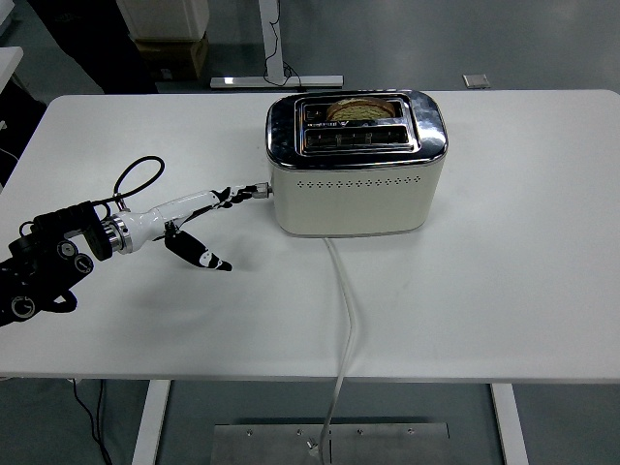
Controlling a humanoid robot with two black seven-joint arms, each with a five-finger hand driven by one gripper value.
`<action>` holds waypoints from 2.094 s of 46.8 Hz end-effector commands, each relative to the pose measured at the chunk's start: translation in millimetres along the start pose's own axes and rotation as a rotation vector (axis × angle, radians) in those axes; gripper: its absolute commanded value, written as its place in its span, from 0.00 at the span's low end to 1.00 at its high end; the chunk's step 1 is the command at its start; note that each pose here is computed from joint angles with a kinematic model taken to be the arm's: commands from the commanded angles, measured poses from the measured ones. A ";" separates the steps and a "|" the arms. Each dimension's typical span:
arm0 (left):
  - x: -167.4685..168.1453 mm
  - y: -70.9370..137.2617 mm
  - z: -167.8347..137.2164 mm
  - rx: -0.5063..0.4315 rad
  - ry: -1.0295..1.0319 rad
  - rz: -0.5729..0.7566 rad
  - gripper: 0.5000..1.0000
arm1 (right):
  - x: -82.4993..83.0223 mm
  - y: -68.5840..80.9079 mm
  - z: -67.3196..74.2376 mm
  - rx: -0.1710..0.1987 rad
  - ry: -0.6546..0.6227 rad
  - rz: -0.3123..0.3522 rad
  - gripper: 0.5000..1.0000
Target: Press down toaster
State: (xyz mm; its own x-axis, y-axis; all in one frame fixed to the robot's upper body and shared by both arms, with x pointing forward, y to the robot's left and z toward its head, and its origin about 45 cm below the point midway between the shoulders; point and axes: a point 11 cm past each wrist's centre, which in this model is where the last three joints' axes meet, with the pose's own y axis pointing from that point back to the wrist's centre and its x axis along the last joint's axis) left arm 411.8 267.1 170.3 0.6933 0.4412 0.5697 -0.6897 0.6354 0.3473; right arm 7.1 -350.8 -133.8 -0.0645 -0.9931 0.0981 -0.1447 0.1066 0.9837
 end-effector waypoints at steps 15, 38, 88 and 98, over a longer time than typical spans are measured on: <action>0.1 3.1 -4.2 0.003 0.039 0.016 1.00 | 0.2 0.0 0.0 0.000 -0.001 0.001 1.00; 22.5 13.6 -8.9 -0.015 0.199 0.129 1.00 | -0.4 0.0 -0.1 0.000 0.001 -0.001 1.00; 83.9 46.2 -40.6 -0.139 0.833 0.618 1.00 | -0.3 0.0 -0.2 0.001 -0.001 -0.001 1.00; 87.5 43.0 -38.8 -0.179 0.909 0.666 1.00 | -0.3 0.0 -0.2 0.001 -0.001 -0.001 1.00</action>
State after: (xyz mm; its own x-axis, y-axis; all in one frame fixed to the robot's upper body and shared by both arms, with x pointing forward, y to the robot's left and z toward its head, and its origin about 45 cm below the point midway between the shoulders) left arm 449.5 357.0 205.7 0.1580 0.9745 -0.1595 -0.9857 0.1652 0.0325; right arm 7.0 -350.8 -133.8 -0.0647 -0.9930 0.0983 -0.1446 0.1069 0.9837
